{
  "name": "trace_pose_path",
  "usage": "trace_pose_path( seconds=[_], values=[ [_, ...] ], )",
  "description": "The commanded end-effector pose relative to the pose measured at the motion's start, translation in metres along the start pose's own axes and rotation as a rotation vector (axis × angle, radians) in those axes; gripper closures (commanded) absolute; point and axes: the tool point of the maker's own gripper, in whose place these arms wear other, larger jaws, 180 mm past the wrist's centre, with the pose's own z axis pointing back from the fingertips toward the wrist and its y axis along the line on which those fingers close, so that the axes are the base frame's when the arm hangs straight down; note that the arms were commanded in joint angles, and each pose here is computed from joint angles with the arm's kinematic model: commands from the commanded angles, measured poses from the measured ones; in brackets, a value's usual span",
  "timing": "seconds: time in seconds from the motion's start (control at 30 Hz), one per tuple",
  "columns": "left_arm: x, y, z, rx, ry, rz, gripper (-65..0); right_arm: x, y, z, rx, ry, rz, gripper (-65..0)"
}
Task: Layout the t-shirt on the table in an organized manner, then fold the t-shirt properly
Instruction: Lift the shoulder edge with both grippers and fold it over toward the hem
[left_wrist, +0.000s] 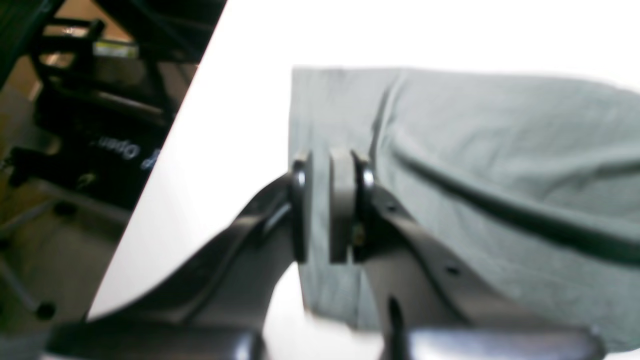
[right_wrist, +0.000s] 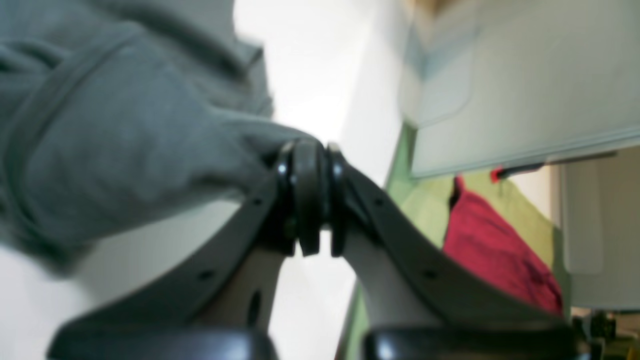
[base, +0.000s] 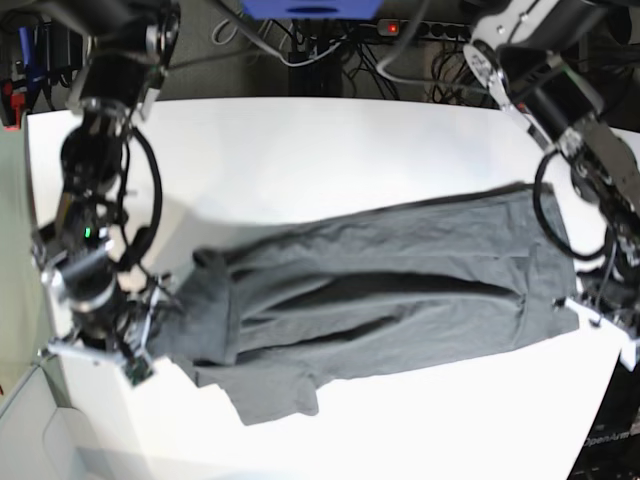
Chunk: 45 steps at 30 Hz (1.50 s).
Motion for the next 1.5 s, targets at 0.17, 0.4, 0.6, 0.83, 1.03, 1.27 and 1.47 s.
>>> trace_pose_path(
  seconds=[0.17, 0.4, 0.6, 0.83, 1.03, 1.27, 1.47],
  values=[
    [0.085, -0.031, -0.003, -0.086, -0.162, -0.008, -5.8, 0.053, -0.065, -0.018, -0.102, -0.087, -0.016, 0.0],
    [0.019, -0.055, -0.016, -0.138, 0.012, -0.005, -6.2, 0.041, -0.057, -0.032, -0.061, -0.048, -0.025, 0.0],
    [-0.075, -0.082, -0.018, -0.192, 0.145, 0.022, -23.0, 0.033, -0.032, -0.036, -0.008, -0.045, -0.036, 0.0],
    [-0.143, -0.099, -0.008, -0.224, 0.21, 0.061, -47.2, 0.033, -0.026, -0.036, 0.003, -0.045, -0.038, 0.0],
    [-0.168, -0.115, -0.006, -0.254, 0.239, 0.091, -47.1, 0.032, -0.025, -0.037, 0.005, -0.041, -0.04, 0.0],
    [-0.187, -0.122, -0.012, -0.272, 0.295, 0.108, -47.1, 0.023, -0.017, -0.037, 0.02, -0.026, -0.038, 0.0],
    [-0.198, -0.128, -0.017, -0.287, 0.306, 0.125, -45.9, 0.022, -0.017, -0.037, 0.022, -0.023, -0.04, 0.0]
  ],
)
